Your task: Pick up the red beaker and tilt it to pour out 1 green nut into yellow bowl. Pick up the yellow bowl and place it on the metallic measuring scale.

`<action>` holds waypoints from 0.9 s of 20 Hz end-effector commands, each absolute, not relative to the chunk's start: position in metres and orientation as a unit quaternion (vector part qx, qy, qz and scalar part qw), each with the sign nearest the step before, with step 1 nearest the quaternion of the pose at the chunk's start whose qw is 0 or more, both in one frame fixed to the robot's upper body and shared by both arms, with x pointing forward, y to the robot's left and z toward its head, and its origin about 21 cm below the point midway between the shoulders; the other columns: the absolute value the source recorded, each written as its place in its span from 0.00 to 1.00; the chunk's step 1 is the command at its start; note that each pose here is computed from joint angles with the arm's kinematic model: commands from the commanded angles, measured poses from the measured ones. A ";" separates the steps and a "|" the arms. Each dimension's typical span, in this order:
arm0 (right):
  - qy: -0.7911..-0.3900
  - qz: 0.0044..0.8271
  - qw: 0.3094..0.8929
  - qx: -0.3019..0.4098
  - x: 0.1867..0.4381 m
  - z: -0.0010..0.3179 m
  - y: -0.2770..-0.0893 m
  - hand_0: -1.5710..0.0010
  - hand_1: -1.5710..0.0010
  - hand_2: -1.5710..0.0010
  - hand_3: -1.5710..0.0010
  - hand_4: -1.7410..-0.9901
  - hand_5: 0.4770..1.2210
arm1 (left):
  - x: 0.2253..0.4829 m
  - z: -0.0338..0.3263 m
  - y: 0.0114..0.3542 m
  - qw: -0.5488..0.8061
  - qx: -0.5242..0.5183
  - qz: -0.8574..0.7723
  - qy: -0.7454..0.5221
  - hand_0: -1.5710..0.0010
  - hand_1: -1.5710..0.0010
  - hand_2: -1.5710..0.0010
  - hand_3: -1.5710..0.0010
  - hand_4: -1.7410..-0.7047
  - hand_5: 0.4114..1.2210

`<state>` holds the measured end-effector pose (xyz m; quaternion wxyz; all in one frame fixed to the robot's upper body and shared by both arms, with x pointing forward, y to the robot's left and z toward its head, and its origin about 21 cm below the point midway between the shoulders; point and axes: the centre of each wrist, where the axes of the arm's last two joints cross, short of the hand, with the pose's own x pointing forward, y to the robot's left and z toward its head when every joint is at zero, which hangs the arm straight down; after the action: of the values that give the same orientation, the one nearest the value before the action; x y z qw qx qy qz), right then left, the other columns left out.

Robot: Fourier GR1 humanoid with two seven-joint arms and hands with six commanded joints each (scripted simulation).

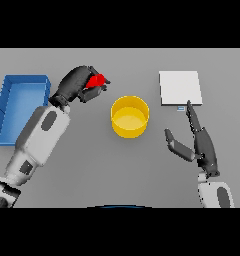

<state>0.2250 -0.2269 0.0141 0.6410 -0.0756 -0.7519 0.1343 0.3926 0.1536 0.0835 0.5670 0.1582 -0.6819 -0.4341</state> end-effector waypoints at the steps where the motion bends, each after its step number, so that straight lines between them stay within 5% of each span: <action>1: -0.753 0.134 0.640 -0.075 0.227 0.016 -0.227 1.00 1.00 1.00 1.00 0.75 0.26 | 0.394 0.086 0.149 0.556 0.171 -0.457 -0.673 0.00 0.00 0.00 0.00 0.00 0.90; 8: -0.754 0.123 0.642 -0.066 0.223 0.015 -0.225 1.00 1.00 1.00 1.00 0.73 0.27 | 0.398 0.100 0.112 0.438 0.280 -0.639 -0.567 0.00 0.00 0.00 0.00 0.05 0.98; 15: -0.742 0.095 0.662 -0.047 0.223 0.011 -0.228 1.00 1.00 1.00 1.00 0.71 0.22 | 0.408 0.115 0.083 0.304 0.325 -0.760 -0.473 0.00 0.00 0.00 0.18 0.02 0.99; 18: -0.746 0.103 0.655 -0.056 0.224 0.014 -0.225 1.00 1.00 1.00 1.00 0.69 0.19 | 0.408 0.115 0.069 0.251 0.325 -0.794 -0.448 0.00 0.00 0.00 0.09 0.02 1.00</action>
<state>0.2237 -0.2247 0.0141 0.6549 -0.0558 -0.7465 0.1034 0.4079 0.0689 0.1145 0.2515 0.3241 -0.4480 -0.7944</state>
